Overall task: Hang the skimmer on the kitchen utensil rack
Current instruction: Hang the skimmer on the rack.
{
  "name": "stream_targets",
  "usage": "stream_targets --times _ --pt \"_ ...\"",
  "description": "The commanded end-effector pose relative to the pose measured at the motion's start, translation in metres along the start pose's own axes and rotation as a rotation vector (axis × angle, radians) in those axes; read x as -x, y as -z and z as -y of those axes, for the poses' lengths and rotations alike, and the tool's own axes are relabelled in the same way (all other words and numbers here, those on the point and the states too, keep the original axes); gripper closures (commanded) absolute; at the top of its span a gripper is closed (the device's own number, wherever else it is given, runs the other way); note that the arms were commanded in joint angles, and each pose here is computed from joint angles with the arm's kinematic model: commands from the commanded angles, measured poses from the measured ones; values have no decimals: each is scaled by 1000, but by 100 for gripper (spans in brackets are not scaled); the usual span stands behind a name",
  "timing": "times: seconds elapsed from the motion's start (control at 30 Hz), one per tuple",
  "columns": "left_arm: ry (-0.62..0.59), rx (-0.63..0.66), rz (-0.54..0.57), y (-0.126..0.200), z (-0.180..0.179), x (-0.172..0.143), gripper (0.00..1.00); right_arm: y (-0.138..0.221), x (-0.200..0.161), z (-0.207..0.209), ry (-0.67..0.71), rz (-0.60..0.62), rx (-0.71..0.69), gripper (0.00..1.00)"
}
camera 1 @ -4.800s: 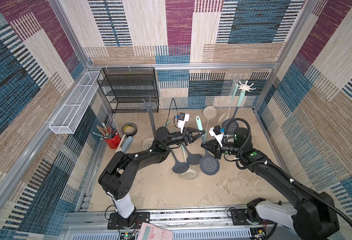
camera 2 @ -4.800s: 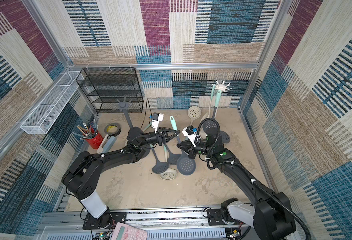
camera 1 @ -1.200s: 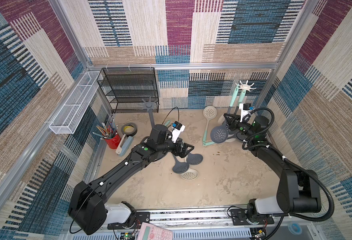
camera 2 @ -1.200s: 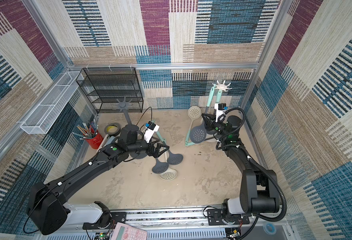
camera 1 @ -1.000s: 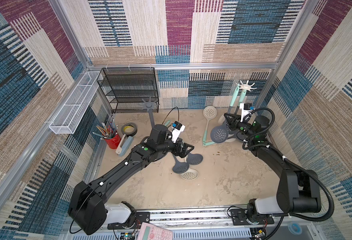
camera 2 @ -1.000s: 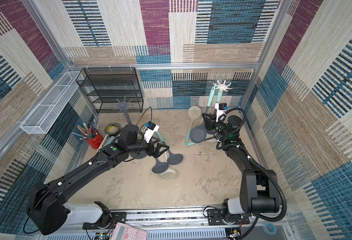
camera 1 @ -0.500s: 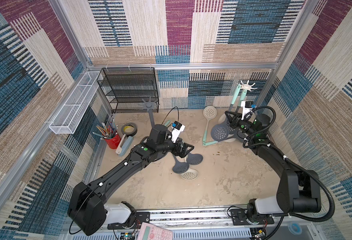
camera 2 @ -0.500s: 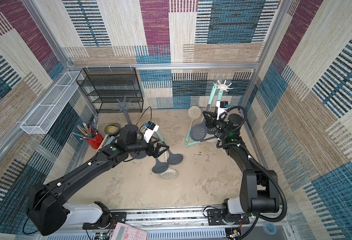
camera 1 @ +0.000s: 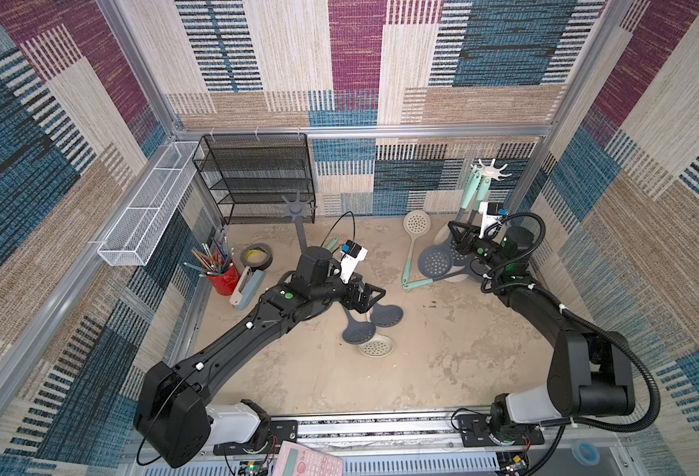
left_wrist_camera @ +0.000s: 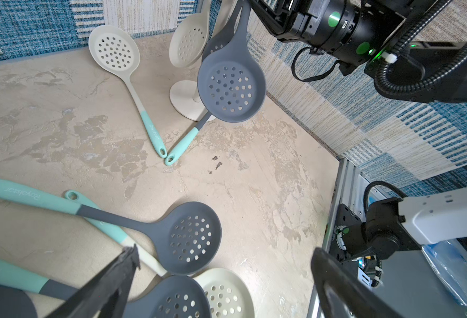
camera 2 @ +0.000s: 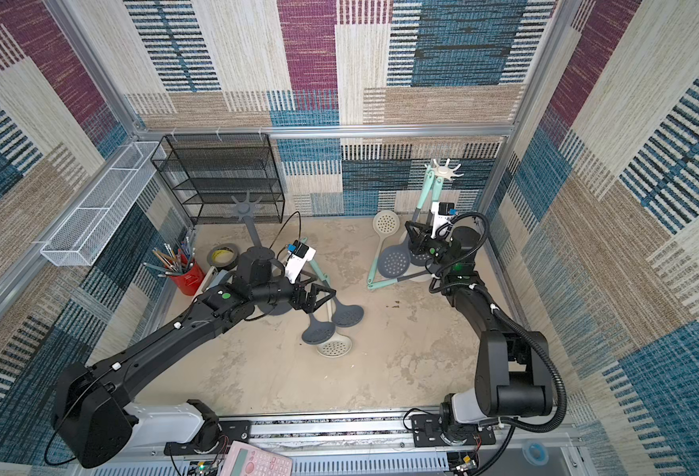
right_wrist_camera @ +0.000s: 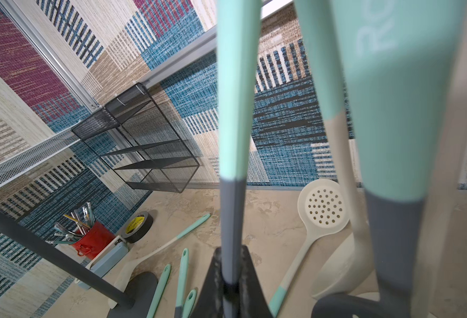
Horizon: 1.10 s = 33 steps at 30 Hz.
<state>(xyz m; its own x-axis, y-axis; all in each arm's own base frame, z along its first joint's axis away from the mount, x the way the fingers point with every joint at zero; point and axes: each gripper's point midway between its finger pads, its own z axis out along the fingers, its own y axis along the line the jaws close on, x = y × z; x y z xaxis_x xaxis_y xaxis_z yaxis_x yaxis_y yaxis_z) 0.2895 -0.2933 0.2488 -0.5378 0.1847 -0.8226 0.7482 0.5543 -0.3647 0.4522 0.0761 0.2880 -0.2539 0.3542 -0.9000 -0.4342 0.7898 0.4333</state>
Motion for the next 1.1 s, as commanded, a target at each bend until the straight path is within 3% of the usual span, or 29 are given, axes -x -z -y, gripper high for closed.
stream_targets --times 0.0,0.13,0.37,0.6,1.07 --pt "-20 -6 4 2 2 1 0 3 -5 15 -91 -9 -87 79" --pt "-18 -2 6 3 2 2 0 12 15 11 -51 39 -124 56" --pt "-12 15 2 4 -1 1 0 29 34 4 -32 76 -180 42" --pt "0 53 -20 1 -9 -3 1 56 18 -3 -45 74 -252 40" --pt "43 142 -112 -19 -21 -31 4 73 -81 -30 -163 -72 -216 39"
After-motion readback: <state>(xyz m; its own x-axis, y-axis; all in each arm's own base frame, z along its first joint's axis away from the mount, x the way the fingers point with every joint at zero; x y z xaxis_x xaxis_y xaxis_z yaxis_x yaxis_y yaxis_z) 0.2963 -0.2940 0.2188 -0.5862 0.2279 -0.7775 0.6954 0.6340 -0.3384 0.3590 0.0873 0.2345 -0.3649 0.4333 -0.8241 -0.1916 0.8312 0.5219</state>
